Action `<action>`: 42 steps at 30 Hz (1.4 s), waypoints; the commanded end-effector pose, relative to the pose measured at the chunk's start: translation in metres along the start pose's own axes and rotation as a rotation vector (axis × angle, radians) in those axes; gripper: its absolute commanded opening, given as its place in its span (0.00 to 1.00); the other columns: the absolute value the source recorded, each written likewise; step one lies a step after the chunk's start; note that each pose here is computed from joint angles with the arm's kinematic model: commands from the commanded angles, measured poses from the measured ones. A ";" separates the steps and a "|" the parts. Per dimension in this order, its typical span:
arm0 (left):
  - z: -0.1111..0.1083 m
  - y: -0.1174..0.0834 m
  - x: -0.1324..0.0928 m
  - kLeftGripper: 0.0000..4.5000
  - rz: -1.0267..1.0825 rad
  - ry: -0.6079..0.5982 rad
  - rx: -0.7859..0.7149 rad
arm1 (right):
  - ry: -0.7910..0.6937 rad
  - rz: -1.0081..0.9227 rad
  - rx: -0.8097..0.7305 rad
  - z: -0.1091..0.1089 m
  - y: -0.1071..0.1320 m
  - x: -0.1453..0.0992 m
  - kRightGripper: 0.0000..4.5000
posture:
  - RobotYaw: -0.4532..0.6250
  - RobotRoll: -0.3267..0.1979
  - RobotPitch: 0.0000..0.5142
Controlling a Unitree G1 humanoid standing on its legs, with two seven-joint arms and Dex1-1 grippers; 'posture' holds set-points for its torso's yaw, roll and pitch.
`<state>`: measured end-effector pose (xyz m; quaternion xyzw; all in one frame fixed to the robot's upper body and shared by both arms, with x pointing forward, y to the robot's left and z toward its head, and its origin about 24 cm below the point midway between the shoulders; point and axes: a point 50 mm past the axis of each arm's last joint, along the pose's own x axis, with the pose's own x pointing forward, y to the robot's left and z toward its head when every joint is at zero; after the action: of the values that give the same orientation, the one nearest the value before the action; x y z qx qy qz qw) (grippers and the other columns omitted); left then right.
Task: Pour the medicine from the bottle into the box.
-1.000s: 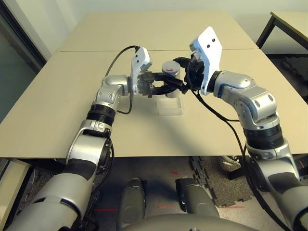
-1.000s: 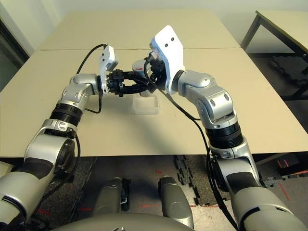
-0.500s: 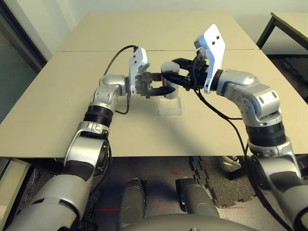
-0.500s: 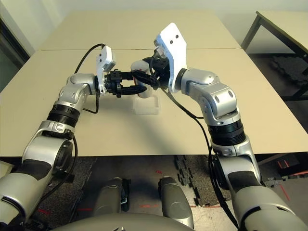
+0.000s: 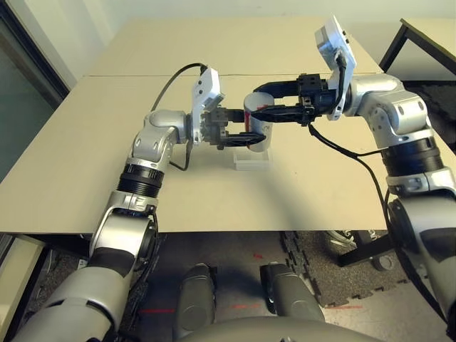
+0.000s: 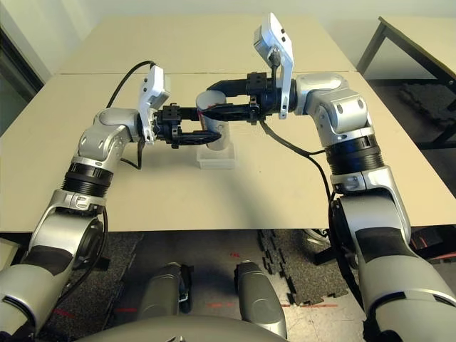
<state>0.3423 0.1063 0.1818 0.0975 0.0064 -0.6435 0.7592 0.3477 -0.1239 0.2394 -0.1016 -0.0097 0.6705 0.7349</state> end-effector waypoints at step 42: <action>-0.004 -0.004 0.008 0.61 -0.054 -0.011 0.013 | 0.017 -0.278 0.013 -0.004 0.036 0.016 1.00 | 0.26 0.62 0.17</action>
<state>0.3414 0.0999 0.1739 0.0980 0.0066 -0.6604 0.7444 0.3136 -0.1056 0.2334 -0.0989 -0.0258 0.5612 0.8214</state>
